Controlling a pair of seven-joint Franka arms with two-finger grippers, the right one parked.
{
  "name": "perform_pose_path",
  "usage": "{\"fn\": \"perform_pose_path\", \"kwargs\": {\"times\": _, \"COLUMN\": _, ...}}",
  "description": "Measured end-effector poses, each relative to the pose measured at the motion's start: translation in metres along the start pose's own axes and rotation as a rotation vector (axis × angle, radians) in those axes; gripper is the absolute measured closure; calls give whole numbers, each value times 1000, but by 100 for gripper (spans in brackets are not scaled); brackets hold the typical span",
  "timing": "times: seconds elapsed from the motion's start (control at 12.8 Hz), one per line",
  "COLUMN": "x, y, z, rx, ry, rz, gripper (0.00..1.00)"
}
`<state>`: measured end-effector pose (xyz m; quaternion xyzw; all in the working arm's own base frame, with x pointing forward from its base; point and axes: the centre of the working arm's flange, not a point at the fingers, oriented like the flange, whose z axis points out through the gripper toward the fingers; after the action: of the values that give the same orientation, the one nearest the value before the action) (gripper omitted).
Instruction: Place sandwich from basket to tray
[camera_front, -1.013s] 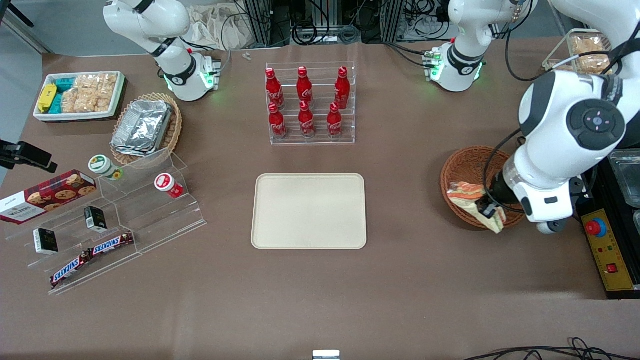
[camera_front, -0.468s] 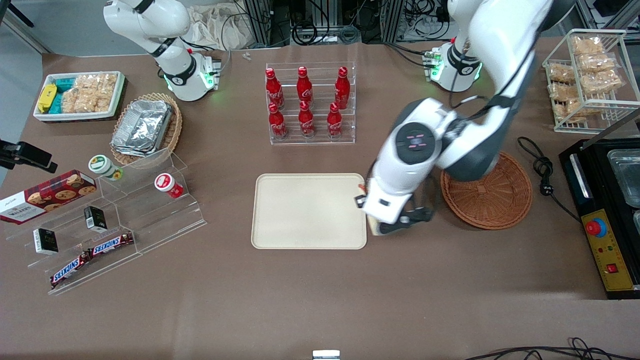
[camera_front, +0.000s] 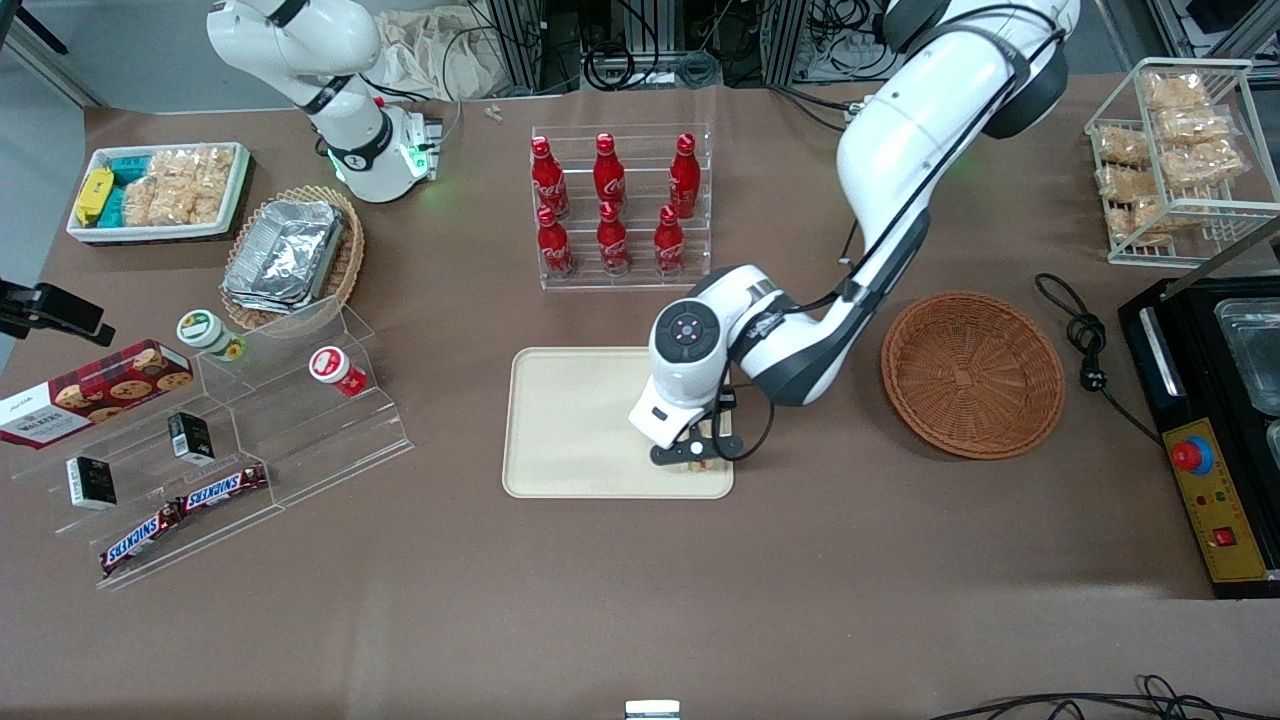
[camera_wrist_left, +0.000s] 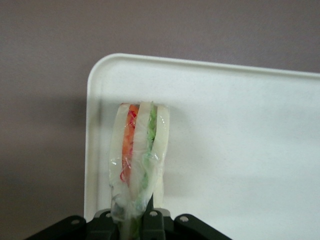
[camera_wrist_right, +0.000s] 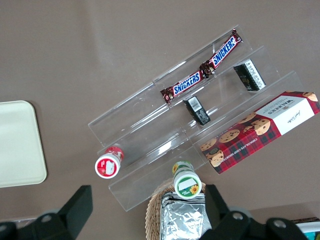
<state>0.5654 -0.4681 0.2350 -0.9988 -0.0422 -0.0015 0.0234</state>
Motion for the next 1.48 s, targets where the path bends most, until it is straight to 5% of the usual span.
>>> {"fn": "perform_pose_path", "kwargs": {"times": 0.16, "x": 3, "y": 0, "z": 4, "rx": 2, "ry": 1, "rz": 1, "gripper": 78}}
{"fn": "perform_pose_path", "kwargs": {"times": 0.55, "x": 17, "y": -4, "z": -20, "rx": -11, "ry": 38, "rz": -15, "gripper": 25}}
{"fn": "perform_pose_path", "kwargs": {"times": 0.7, "x": 29, "y": -23, "z": -57, "rx": 44, "ry": 41, "rz": -43, "gripper": 3}}
{"fn": "perform_pose_path", "kwargs": {"times": 0.86, "x": 51, "y": -67, "z": -117, "rx": 75, "ry": 52, "rz": -120, "gripper": 0}}
{"fn": "perform_pose_path", "kwargs": {"times": 1.17, "x": 86, "y": -193, "z": -238, "rx": -10, "ry": 2, "rz": -209, "gripper": 0}}
{"fn": "perform_pose_path", "kwargs": {"times": 1.48, "x": 81, "y": -274, "z": -278, "rx": -23, "ry": -22, "rz": -213, "gripper": 0}}
